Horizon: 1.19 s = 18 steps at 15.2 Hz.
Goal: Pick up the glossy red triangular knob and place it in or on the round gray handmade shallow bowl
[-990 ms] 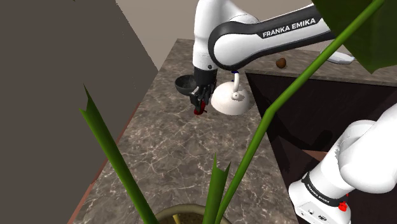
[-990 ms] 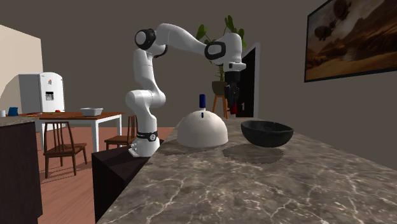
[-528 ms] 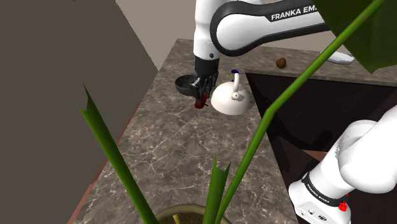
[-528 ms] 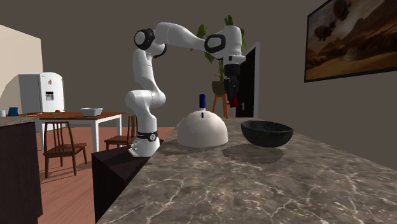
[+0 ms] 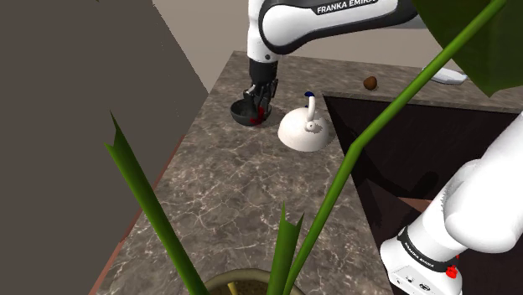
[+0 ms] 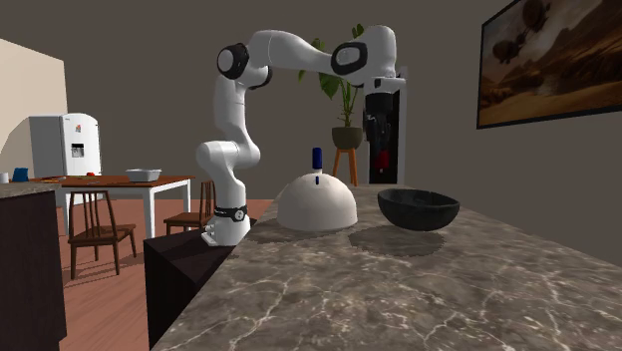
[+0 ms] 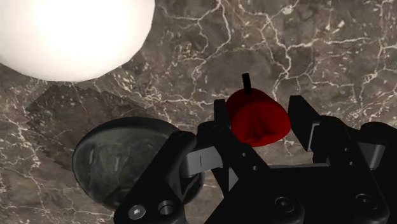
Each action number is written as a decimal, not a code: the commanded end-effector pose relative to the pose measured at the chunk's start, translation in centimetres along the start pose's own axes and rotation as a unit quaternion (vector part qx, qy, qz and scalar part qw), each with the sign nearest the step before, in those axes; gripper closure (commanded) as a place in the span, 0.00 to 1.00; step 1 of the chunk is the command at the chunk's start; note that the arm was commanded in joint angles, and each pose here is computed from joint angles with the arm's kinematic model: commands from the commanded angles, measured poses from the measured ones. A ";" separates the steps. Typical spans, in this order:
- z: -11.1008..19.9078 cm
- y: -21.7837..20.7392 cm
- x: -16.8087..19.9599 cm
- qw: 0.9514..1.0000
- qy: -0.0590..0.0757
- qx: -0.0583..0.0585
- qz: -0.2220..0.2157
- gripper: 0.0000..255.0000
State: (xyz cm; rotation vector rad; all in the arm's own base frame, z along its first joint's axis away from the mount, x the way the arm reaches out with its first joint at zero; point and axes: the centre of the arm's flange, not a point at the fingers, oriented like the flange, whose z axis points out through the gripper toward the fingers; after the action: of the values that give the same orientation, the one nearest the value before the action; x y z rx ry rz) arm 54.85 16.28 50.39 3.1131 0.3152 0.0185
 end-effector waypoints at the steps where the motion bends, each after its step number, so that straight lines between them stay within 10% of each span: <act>1: 0.2 1.9 1.8 1.000 0.000 0.000 0.000 1.00; 18: 2.9 13.3 14.6 1.000 0.000 0.000 0.000 1.00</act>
State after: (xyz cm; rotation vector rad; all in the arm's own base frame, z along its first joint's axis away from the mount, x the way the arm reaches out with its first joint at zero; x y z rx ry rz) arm 71.63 6.24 48.33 3.1126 0.3162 0.0185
